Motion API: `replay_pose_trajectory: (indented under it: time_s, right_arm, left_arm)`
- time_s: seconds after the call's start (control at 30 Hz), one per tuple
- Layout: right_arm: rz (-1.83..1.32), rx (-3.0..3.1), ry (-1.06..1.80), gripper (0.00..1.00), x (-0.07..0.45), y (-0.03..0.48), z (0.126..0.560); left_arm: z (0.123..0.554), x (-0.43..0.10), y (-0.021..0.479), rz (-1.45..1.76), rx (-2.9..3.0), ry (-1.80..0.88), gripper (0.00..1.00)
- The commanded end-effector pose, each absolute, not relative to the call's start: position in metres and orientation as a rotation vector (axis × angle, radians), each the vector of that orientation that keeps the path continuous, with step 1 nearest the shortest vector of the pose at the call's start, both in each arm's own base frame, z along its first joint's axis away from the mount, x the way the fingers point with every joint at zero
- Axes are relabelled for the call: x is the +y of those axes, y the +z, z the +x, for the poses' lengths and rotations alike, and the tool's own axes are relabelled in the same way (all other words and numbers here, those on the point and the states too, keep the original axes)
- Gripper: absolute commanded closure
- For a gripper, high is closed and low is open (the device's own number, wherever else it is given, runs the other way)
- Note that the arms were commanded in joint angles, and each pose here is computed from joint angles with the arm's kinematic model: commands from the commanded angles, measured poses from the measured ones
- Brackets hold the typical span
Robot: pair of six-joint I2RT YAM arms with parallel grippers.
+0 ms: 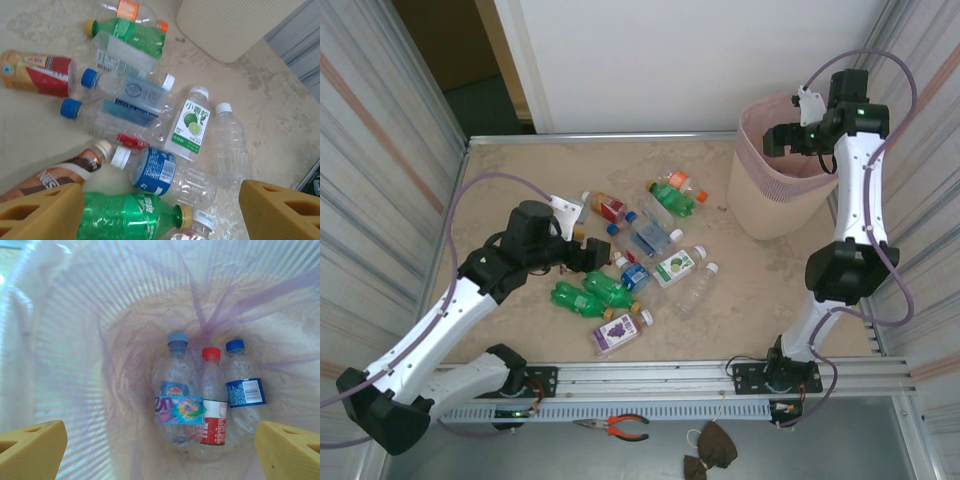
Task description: Put the plastic bottles in the bin
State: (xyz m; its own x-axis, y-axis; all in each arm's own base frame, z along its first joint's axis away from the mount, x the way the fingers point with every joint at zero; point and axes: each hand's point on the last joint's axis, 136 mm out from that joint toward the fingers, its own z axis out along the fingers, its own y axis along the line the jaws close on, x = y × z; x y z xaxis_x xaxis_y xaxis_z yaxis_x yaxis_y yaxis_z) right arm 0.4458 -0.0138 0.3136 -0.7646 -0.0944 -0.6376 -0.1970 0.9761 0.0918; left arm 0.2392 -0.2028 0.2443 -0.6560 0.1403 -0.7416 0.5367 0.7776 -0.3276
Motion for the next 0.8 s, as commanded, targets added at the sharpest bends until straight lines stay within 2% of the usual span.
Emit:
replay_pose_trajectory:
  time_s: [0.0, 0.27, 0.37, 0.47, 0.57, 0.77]
  right_arm:
    - [-0.175, 2.363, 0.18, 0.05, -0.006, 0.345, 0.433]
    - [-0.201, 2.265, 0.176, 0.06, 0.015, 0.374, 0.41]
    - [-0.229, 2.25, 0.176, 0.06, 0.026, 0.376, 0.401]
    - [-0.256, 2.246, 0.165, 0.07, 0.034, 0.375, 0.392]
    - [-0.283, 2.235, 0.161, 0.07, 0.044, 0.377, 0.384]
    - [-0.356, 2.231, 0.176, 0.07, 0.067, 0.37, 0.368]
  left_arm:
    - [0.234, -0.196, 0.235, 0.435, 2.335, -0.684, 0.2]
    - [0.216, -0.187, 0.197, 0.401, 2.537, -0.649, 0.26]
    - [0.212, -0.171, 0.179, 0.279, 2.638, -0.563, 0.26]
    - [0.209, -0.146, 0.165, 0.014, 2.71, -0.44, 0.24]
    - [0.21, -0.128, 0.153, -0.31, 2.702, -0.376, 0.26]
    - [0.2, -0.108, 0.126, -0.845, 2.665, -0.334, 0.25]
